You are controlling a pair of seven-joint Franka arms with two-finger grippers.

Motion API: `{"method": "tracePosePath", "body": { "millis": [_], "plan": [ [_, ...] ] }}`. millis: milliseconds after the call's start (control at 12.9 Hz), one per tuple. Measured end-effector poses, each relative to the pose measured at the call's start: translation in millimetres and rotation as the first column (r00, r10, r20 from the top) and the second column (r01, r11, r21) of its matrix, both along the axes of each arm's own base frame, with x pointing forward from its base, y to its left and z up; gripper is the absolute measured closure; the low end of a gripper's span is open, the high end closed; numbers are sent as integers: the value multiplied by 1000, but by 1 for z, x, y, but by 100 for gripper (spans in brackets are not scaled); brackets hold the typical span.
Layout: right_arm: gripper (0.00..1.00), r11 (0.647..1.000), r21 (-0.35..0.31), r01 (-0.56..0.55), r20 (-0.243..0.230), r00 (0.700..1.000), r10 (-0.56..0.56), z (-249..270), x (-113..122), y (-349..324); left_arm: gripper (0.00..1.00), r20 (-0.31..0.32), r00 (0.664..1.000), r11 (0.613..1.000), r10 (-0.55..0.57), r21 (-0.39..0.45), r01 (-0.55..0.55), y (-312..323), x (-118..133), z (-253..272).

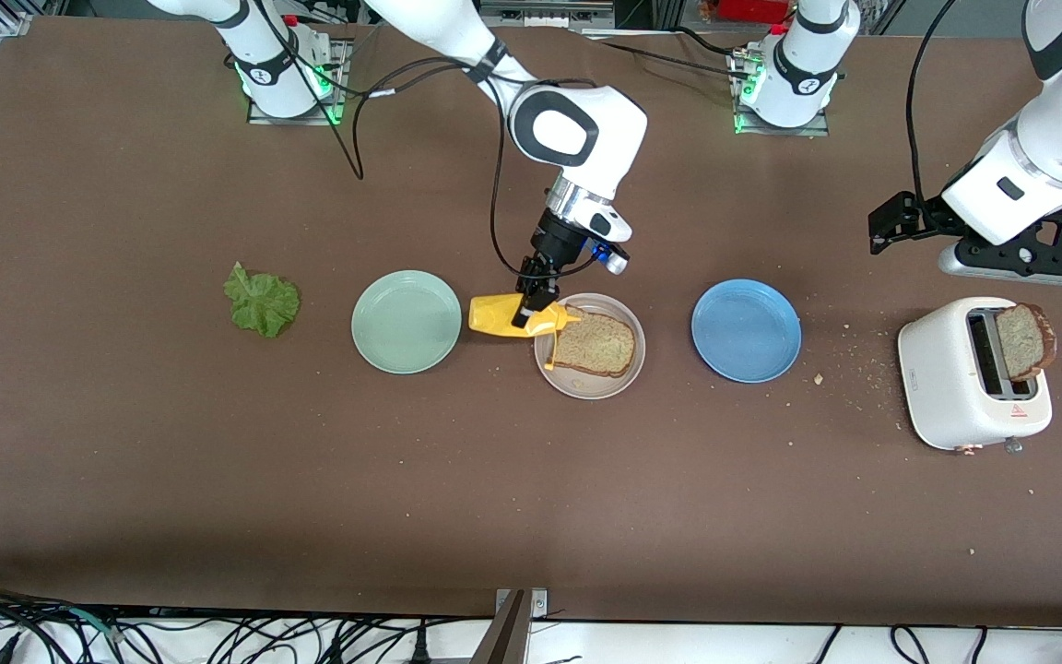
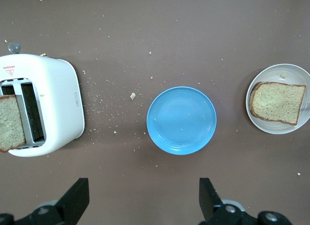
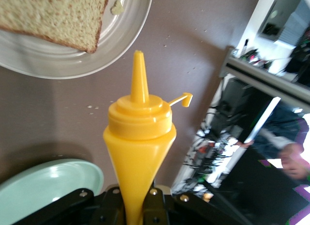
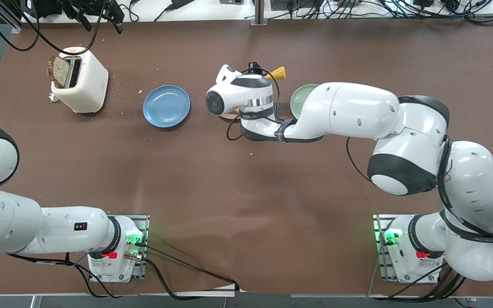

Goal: Make sandwich in beige plate with both arms
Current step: 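Carry the mustard bottle back beside the mint-green plate with the right gripper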

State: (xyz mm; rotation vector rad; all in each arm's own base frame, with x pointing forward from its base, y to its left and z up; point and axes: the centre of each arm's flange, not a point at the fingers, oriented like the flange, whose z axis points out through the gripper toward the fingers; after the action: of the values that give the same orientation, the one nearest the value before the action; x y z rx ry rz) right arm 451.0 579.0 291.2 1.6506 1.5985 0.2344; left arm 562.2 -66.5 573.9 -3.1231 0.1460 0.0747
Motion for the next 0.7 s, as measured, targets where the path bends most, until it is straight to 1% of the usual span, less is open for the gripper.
{"method": "tracePosePath", "body": {
  "millis": [77,155,309,387,464,541,618,696],
  "plan": [
    [94,994,83,74,-60,996,-69,24,6,-8,0,0,1000,1000,0,0,0,0,0,0],
    [94,976,158,147,-121,984,-128,49,14,-20,0,-1,1000,1000,0,0,0,0,0,0],
    [94,926,262,271,-232,949,-212,87,30,-49,0,-1,1000,1000,1,0,-1,0,0,0],
    [94,890,301,341,-299,920,-251,99,38,-66,0,-1,1000,1000,1,0,-1,0,0,0],
    [94,845,332,419,-374,881,-290,105,46,-84,0,-1,1000,1000,1,0,-1,1,0,0],
    [94,793,352,497,-461,830,-315,110,55,-104,0,-1,1000,1000,1,0,-1,1,0,0],
    [94,753,364,548,-538,784,-311,115,64,-124,0,-2,1000,1000,2,0,-2,1,0,0],
    [94,722,377,580,-606,744,-282,123,74,-147,0,-2,1000,1000,2,0,-2,1,0,0]
  ]
}}
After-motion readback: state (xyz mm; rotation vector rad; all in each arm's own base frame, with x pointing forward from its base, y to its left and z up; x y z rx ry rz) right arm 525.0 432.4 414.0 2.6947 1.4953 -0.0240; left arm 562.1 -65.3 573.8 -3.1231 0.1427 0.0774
